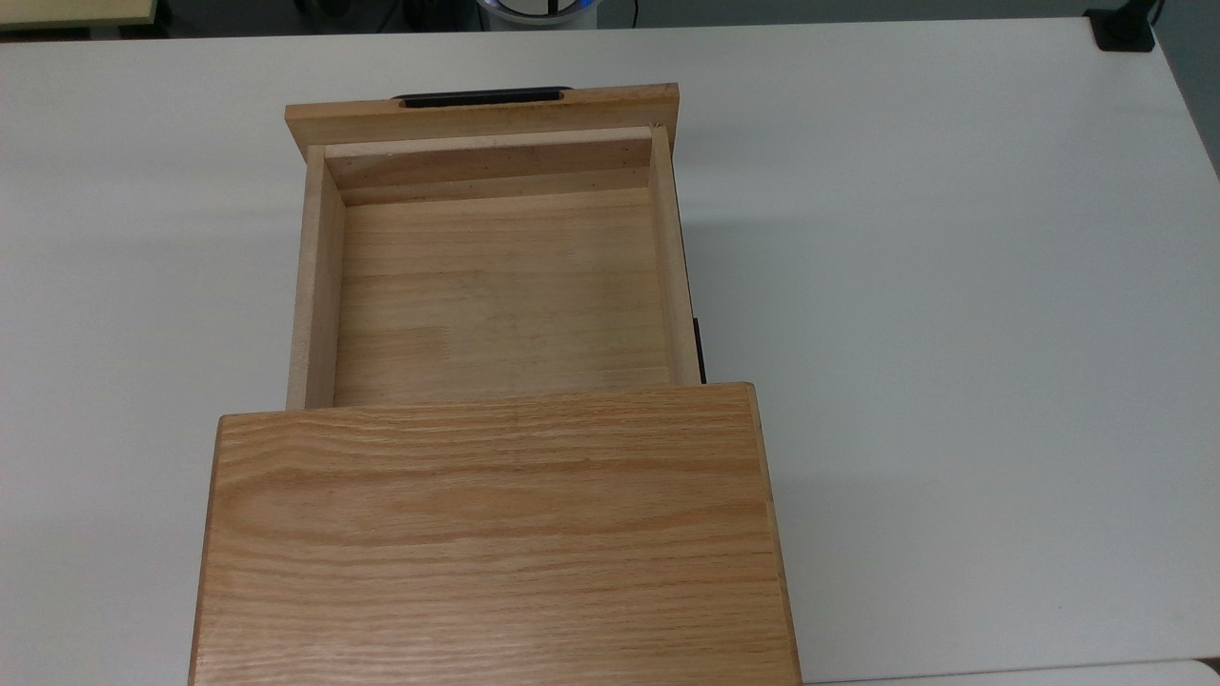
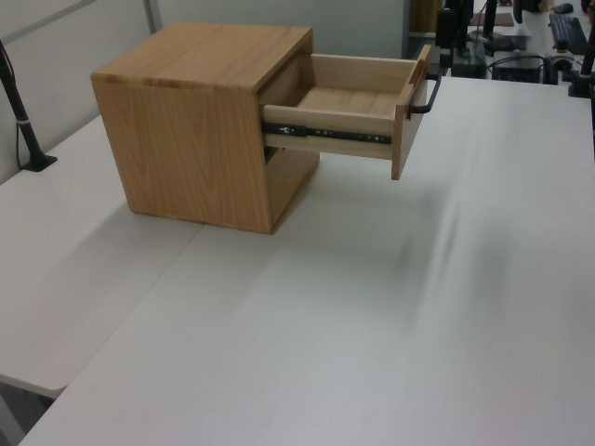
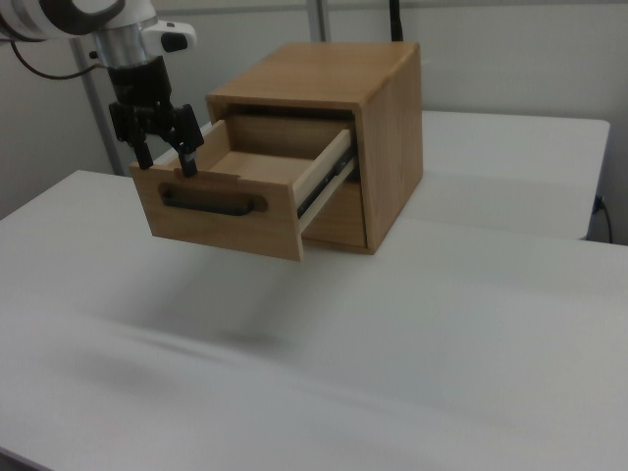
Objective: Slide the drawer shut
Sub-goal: 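Lower the gripper onto the black handle of the open wooden drawer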
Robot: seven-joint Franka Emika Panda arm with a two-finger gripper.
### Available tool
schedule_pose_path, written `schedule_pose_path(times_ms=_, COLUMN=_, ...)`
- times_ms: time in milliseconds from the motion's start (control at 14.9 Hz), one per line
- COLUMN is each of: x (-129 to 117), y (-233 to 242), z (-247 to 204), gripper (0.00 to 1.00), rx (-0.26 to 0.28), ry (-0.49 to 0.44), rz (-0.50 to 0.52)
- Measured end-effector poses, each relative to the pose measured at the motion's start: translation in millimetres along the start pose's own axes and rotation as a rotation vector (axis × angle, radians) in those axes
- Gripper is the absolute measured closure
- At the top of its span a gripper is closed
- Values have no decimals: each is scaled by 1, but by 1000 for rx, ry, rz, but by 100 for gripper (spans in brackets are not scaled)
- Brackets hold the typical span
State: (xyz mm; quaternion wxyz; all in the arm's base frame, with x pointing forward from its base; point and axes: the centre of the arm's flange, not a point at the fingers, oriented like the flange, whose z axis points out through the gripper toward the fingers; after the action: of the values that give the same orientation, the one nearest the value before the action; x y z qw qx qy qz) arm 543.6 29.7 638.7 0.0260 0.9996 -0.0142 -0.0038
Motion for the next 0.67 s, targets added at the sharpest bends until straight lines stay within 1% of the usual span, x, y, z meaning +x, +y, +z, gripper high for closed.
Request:
schedule_pose_path(times_ms=67, x=0, y=2, z=-1, gripper=0, rx=0, ry=0, rz=3)
schedule_pose_path(times_ms=201, x=-7, y=6, z=0, gripper=4, rx=-3, ry=-38, rz=5)
schedule_pose_path(times_ms=269, x=-10, y=8, z=-2, gripper=4, rx=-4, ry=-48, rz=7)
schedule_pose_path(times_ms=672, x=-16, y=12, z=-9, gripper=4, rx=-5, ry=-44, rz=11)
